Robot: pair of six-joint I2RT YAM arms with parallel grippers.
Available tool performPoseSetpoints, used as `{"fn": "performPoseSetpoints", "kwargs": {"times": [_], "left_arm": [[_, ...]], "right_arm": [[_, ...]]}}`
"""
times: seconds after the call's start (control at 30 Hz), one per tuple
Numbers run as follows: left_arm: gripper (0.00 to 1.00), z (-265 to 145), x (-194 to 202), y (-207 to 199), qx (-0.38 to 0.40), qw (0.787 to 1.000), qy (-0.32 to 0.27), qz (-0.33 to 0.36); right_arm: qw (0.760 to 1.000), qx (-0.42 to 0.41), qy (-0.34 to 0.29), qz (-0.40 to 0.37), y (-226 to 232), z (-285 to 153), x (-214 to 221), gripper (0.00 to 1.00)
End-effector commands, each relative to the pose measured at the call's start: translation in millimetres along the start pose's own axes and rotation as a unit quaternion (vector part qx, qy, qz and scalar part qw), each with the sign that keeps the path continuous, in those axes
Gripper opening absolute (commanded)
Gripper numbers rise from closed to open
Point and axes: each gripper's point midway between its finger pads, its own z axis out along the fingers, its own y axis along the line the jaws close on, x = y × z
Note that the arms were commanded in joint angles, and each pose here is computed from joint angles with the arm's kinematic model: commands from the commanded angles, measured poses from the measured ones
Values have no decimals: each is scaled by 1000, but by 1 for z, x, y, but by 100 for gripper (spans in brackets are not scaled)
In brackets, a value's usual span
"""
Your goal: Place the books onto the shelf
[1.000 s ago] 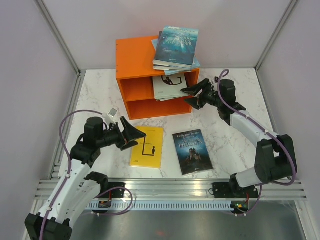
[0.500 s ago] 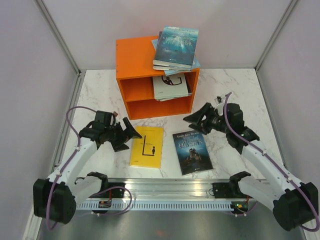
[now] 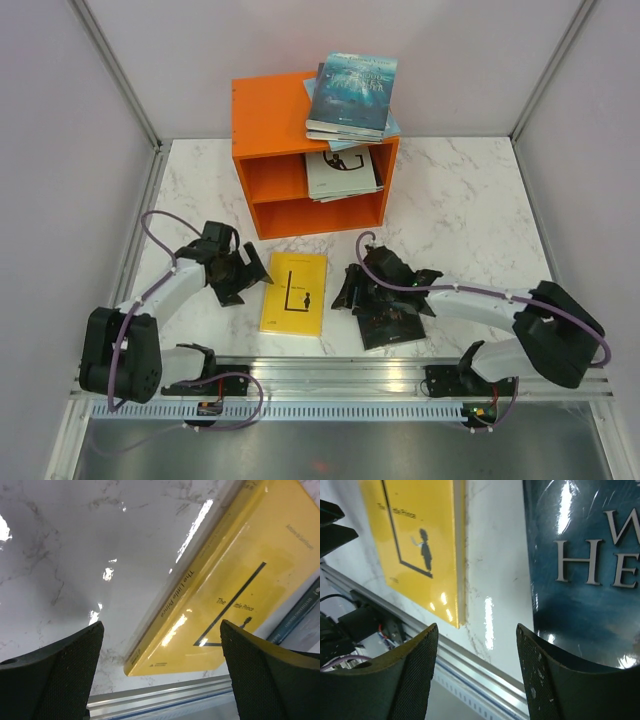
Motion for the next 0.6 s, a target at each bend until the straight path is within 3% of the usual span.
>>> {"fn": "performPoseSetpoints", "kwargs": {"times": [0.0, 0.17, 0.37, 0.57], "left_arm": [[99, 23, -5, 5, 1, 999, -18, 34], [98, 45, 10, -1, 45, 997, -13, 62], [95, 59, 54, -20, 139, 985, 59, 83], [91, 26, 66, -64, 277, 954, 66, 95]], "right_arm": [[999, -20, -43, -13, 17, 18, -22, 68], [999, 2, -46, -15, 7, 49, -23, 65], [999, 40, -15, -9, -13, 86, -8, 64], [998, 54, 3, 13, -30, 99, 4, 63]]}}
